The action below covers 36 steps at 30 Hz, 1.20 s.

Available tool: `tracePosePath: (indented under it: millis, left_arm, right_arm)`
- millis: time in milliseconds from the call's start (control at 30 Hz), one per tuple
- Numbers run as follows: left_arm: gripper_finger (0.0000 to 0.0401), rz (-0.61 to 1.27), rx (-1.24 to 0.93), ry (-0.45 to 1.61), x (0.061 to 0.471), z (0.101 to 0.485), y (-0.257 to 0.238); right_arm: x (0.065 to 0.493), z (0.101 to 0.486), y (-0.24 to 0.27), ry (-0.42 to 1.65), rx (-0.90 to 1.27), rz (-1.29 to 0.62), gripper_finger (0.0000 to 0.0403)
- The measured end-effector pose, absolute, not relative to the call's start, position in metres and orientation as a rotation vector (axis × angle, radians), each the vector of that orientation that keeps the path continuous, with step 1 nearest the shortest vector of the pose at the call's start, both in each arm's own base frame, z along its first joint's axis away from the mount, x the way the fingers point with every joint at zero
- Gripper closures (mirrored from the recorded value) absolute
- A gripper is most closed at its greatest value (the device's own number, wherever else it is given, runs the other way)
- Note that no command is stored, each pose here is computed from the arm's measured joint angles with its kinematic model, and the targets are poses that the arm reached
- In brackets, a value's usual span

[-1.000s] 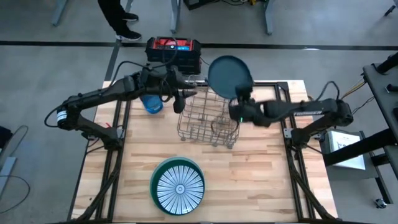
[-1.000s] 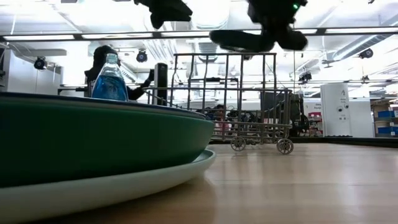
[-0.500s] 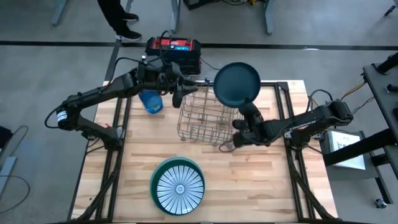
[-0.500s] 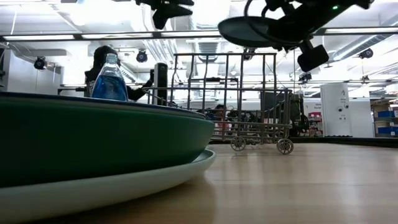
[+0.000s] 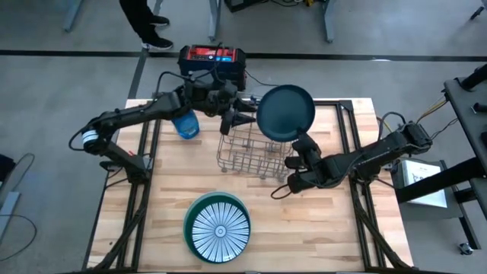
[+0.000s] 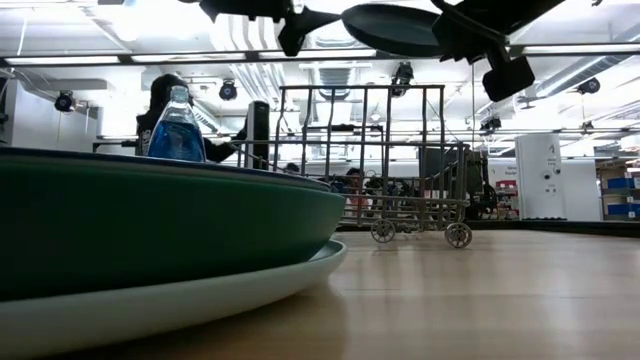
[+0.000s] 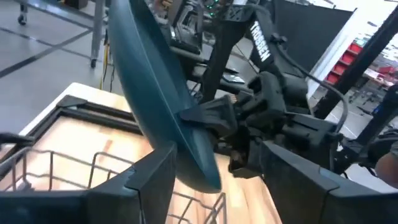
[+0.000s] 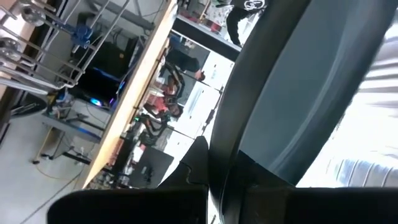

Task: Sort dishes
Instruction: Put the blue plate into the gray dishwasher rack

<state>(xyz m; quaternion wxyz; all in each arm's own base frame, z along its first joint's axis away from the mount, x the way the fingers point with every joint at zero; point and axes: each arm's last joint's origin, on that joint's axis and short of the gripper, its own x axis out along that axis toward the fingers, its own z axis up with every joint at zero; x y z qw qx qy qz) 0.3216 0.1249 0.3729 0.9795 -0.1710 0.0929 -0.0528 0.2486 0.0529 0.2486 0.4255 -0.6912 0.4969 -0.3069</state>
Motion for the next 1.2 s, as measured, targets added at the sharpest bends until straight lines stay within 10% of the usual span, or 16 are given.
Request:
tracePosePath:
  millis: [1200]
  left_arm:
    - [0.0177,-0.001,-0.482,0.153,0.365,0.332,0.143]
  right_arm:
    - [0.247,0.246,0.052,1.263,-1.753,-0.747,0.0403]
